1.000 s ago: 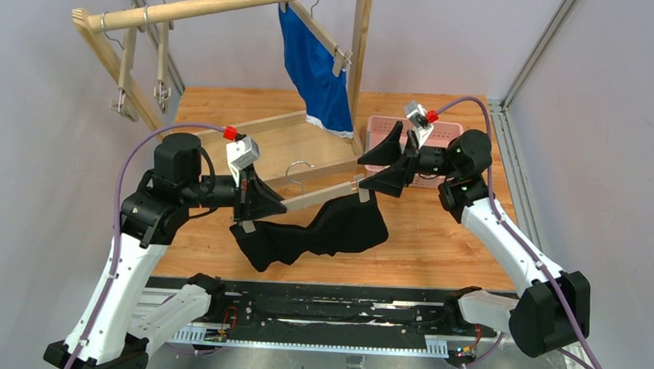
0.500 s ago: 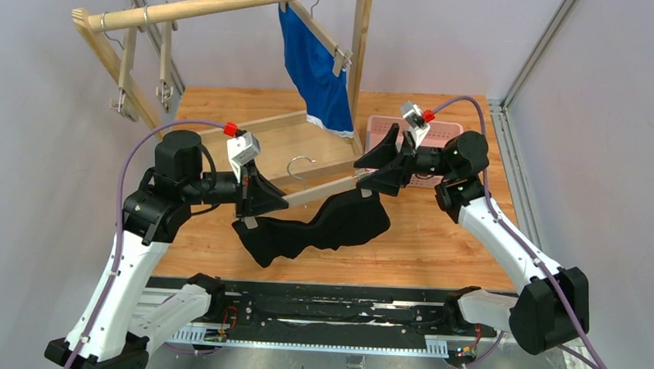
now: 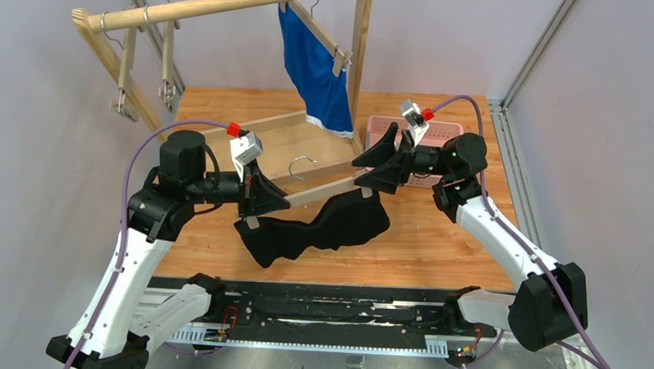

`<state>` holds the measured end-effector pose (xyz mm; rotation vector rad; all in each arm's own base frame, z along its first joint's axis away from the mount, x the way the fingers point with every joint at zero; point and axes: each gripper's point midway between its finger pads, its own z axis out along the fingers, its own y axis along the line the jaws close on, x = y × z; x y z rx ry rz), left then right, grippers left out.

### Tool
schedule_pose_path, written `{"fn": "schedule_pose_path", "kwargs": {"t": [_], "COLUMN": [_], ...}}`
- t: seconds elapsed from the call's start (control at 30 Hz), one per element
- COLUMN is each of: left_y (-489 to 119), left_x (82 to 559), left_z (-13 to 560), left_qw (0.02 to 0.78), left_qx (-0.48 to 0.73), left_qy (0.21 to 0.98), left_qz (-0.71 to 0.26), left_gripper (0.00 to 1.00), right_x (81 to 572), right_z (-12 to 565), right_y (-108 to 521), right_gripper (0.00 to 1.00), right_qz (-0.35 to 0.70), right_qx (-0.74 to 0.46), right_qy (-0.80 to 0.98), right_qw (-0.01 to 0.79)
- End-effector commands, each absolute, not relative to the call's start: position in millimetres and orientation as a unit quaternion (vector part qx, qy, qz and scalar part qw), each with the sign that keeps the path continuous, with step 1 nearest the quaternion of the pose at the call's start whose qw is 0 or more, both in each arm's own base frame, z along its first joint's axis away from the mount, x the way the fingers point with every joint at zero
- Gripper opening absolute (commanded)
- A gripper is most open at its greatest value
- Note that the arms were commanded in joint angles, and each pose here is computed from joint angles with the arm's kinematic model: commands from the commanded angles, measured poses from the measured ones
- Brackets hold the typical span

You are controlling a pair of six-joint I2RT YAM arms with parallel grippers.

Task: Remove the underwear clipped to the hanger

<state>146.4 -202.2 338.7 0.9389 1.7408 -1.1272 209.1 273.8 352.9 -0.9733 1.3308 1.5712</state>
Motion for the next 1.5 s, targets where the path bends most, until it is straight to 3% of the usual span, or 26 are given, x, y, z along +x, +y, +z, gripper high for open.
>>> {"fn": "schedule_pose_path", "kwargs": {"t": [0.0,0.07,0.13,0.27,0.37,0.5,0.57,0.63,0.67,0.77,0.8,0.87,0.9,0.97,1.3,1.47], "left_y": [-206,-206,-207,-208,-208,-208,-208,-208,-208,-208,-208,-208,-208,-209,-207,-213], "left_x": [144,145,146,147,147,148,148,148,149,149,150,150,151,152,158,173], "left_z": [345,346,349,354,355,354,353,353,353,355,355,357,357,361,384,405], "left_qw": [0.428,0.430,0.435,0.441,0.440,0.439,0.438,0.438,0.439,0.441,0.441,0.443,0.443,0.447,0.482,0.521], "left_qx": [0.383,0.382,0.381,0.381,0.381,0.380,0.378,0.378,0.377,0.376,0.376,0.377,0.376,0.376,0.371,0.331], "left_qy": [0.680,0.679,0.675,0.670,0.670,0.671,0.673,0.673,0.674,0.674,0.674,0.673,0.672,0.669,0.656,0.634], "left_qz": [-0.457,-0.457,-0.458,-0.460,-0.461,-0.461,-0.461,-0.461,-0.460,-0.459,-0.458,-0.458,-0.458,-0.459,-0.447,-0.465], "left_gripper": [0.00,0.00,0.00,0.00,0.00,0.00,0.00,0.00,0.00,0.00,0.00,0.00,0.00,0.00,0.00,0.00], "right_x": [201,200,201,200,198,199,201,203,204,205,204,206,206,210,243,237], "right_z": [362,362,360,358,360,363,364,364,364,363,363,364,365,367,385,387], "right_y": [278,278,278,278,277,277,278,278,279,278,278,278,278,276,234,205], "right_gripper": [0.54,0.37,0.34,0.68,0.72,0.71,0.48,0.08,0.01,0.01,0.06,0.39,0.50,0.64,0.71,0.70], "right_qz": [0.638,0.639,0.638,0.637,0.637,0.634,0.634,0.633,0.632,0.628,0.627,0.624,0.622,0.612,0.461,0.435], "right_qx": [-0.398,-0.401,-0.400,-0.400,-0.402,-0.402,-0.399,-0.398,-0.397,-0.398,-0.398,-0.394,-0.393,-0.385,-0.268,-0.192], "right_qy": [0.506,0.506,0.507,0.508,0.505,0.503,0.507,0.509,0.511,0.511,0.511,0.515,0.515,0.519,0.574,0.558], "right_qw": [0.422,0.419,0.418,0.420,0.422,0.427,0.427,0.427,0.428,0.432,0.432,0.436,0.440,0.455,0.622,0.680]}}
